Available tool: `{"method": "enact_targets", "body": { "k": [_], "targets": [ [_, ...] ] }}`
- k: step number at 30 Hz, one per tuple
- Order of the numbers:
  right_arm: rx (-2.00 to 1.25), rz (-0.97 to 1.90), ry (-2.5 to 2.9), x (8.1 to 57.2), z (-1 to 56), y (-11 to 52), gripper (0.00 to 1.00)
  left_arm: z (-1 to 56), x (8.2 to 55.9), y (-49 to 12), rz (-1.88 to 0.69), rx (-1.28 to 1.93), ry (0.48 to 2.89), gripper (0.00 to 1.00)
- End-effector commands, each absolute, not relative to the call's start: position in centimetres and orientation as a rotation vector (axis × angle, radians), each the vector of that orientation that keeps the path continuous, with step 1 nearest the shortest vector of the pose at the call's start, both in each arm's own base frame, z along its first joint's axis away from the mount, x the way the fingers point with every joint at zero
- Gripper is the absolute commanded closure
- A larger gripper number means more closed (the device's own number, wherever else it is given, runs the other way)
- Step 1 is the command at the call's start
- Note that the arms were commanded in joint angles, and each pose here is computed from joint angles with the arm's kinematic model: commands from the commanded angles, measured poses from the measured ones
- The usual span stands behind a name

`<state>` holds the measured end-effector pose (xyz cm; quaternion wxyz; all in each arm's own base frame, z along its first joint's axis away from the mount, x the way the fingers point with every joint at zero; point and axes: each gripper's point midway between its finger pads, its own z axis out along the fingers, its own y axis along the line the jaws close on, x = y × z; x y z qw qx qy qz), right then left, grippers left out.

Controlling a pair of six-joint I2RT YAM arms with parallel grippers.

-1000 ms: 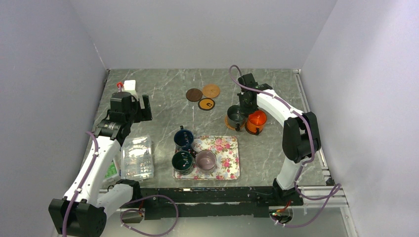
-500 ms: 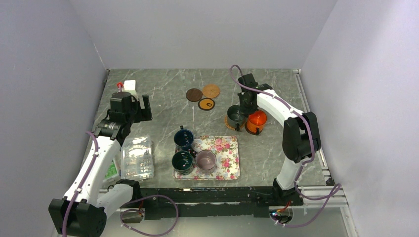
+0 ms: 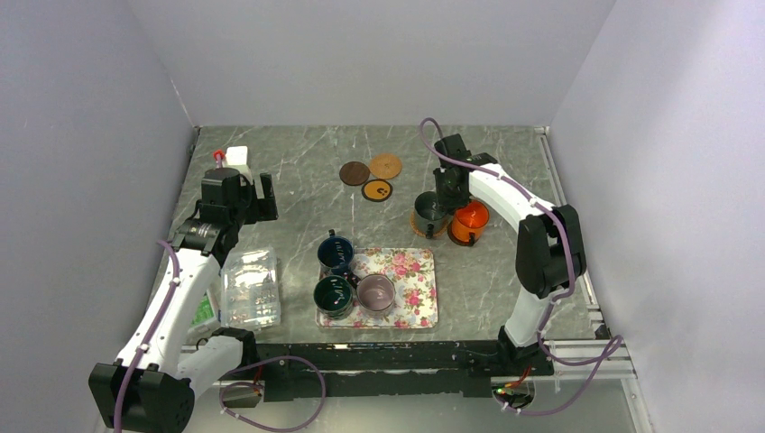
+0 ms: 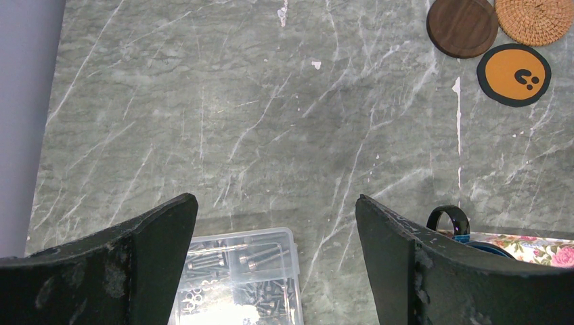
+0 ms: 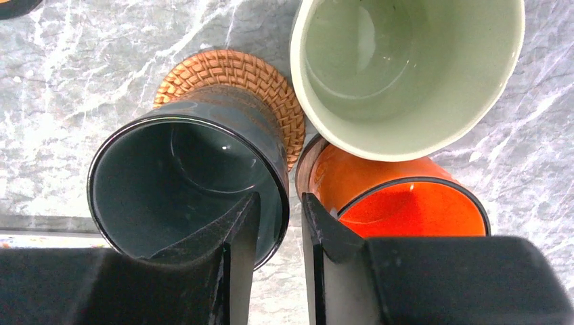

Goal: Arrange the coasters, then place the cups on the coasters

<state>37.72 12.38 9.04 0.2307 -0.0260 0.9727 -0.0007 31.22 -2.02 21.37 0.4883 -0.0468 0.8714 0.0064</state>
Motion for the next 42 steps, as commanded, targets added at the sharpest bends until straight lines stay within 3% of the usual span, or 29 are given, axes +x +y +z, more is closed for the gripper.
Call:
{"method": "enact_targets", "body": {
  "k": [1,14,22,32,42],
  "targets": [
    [-0.053,0.064,2.574,38.8,13.2,12.9,0.66,22.1,31.4,-2.0,0.018,-0.108,2.100,0.06],
    [-0.145,0.222,2.427,38.0,18.2,14.7,0.64,22.3,31.3,-2.1,0.014,-0.112,2.095,0.06],
    [-0.402,0.347,2.276,33.6,19.6,19.3,0.61,22.1,31.4,-2.5,-0.011,-0.104,2.102,0.06],
    [-0.758,0.604,2.291,25.7,16.0,28.3,0.56,21.9,31.6,-3.0,-0.041,-0.077,2.107,0.06],
    [-0.736,0.572,2.406,20.9,12.8,28.9,0.43,21.9,31.7,-3.1,-0.044,-0.076,2.111,0.06]
  ]
}}
